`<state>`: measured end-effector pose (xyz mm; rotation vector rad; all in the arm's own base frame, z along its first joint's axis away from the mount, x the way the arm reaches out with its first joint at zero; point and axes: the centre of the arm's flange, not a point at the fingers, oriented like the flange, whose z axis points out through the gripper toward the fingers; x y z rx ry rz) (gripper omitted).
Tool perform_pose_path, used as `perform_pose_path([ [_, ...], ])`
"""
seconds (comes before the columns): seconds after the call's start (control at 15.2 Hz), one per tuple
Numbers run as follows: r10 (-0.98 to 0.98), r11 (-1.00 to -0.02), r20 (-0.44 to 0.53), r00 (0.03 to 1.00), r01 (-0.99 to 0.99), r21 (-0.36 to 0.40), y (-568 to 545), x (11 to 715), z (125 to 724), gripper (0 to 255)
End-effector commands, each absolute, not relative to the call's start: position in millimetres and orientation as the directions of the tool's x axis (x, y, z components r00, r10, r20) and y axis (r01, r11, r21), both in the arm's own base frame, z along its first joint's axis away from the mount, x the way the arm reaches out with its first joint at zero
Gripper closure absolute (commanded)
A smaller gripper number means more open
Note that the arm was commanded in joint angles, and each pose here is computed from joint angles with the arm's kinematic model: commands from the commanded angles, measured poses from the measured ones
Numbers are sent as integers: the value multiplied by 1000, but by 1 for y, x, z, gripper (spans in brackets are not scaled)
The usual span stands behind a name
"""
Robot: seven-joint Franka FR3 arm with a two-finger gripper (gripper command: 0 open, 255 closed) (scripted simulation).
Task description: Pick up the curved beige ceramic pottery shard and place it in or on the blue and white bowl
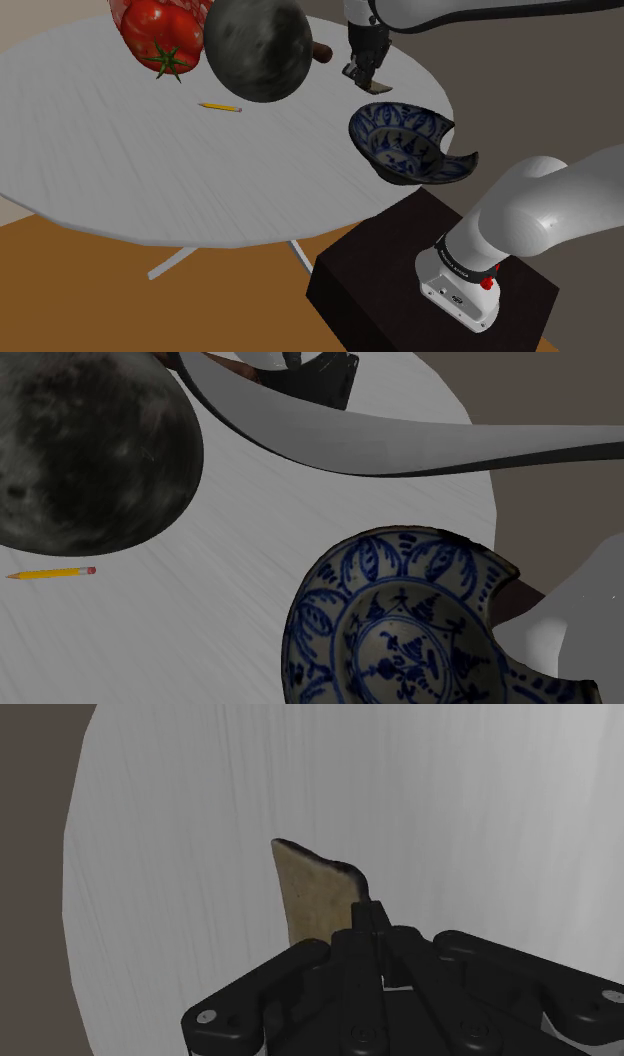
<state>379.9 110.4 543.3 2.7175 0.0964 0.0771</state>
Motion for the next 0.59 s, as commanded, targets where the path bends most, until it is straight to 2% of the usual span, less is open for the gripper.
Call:
perform_pose_path([
  [0.0, 79, -910, 40, 996, 56, 410, 110, 380, 543, 255],
  [0.07, 79, -910, 40, 996, 56, 410, 110, 380, 543, 0],
  [0.26, -37, -994, 88, 995, -46, 102, 38, 396, 580, 0],
  [0.33, -49, -996, 91, 995, -56, 69, 30, 397, 582, 0],
  [0.53, -49, -996, 91, 995, -56, 69, 29, 399, 566, 0],
])
